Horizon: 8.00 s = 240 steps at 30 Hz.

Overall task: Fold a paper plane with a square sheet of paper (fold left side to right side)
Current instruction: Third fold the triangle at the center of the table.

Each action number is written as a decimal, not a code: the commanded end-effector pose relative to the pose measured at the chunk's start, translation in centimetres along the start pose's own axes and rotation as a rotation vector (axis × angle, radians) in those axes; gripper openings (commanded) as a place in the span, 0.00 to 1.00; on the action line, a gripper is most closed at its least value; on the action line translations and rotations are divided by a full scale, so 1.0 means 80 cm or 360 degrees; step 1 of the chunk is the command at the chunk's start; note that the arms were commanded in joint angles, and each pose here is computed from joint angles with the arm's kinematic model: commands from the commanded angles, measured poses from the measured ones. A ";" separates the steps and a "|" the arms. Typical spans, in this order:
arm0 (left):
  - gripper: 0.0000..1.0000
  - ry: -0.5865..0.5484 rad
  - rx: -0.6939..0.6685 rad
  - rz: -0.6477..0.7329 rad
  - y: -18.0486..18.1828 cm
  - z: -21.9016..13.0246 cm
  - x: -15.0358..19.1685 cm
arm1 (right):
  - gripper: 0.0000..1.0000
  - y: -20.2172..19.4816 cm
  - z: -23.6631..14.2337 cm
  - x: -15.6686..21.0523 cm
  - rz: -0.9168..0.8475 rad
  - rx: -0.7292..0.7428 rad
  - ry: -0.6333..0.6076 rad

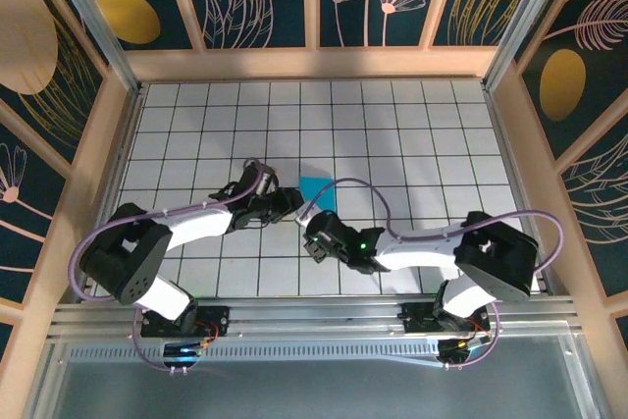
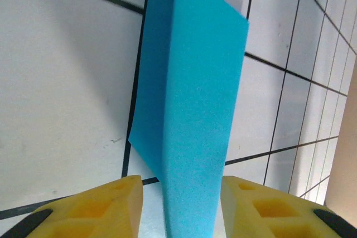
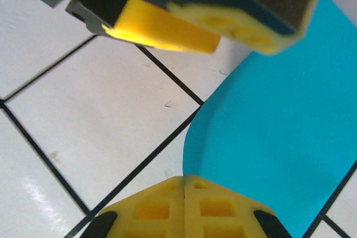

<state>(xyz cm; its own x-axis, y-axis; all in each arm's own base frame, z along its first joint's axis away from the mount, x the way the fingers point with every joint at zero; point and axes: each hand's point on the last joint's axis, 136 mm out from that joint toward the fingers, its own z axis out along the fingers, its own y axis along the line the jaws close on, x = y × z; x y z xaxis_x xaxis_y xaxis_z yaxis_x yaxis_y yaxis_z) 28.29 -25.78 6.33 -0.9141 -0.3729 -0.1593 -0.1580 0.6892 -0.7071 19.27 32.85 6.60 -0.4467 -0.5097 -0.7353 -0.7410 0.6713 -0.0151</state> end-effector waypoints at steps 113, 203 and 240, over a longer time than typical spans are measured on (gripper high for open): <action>0.02 0.0369 -0.0509 0.0444 0.057 0.098 0.002 | 0.00 -0.080 0.029 0.047 0.0753 -0.0235 0.0282; 0.15 0.0256 -0.0007 0.0317 -0.003 0.049 0.056 | 0.00 -0.077 0.043 0.093 0.0748 -0.0198 0.0504; 0.14 0.0244 -0.0263 0.0313 0.062 0.052 0.064 | 0.00 -0.078 0.045 0.093 0.0745 -0.0191 0.0517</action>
<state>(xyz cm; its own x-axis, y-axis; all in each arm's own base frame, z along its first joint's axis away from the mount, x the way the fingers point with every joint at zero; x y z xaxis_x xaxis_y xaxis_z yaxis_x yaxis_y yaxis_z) 25.50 -28.32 1.39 -0.9708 -0.1477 -0.1893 -0.0011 0.7912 -0.6115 23.79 29.01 1.77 -0.8213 -0.2685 -0.5034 -0.5009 0.7617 0.4110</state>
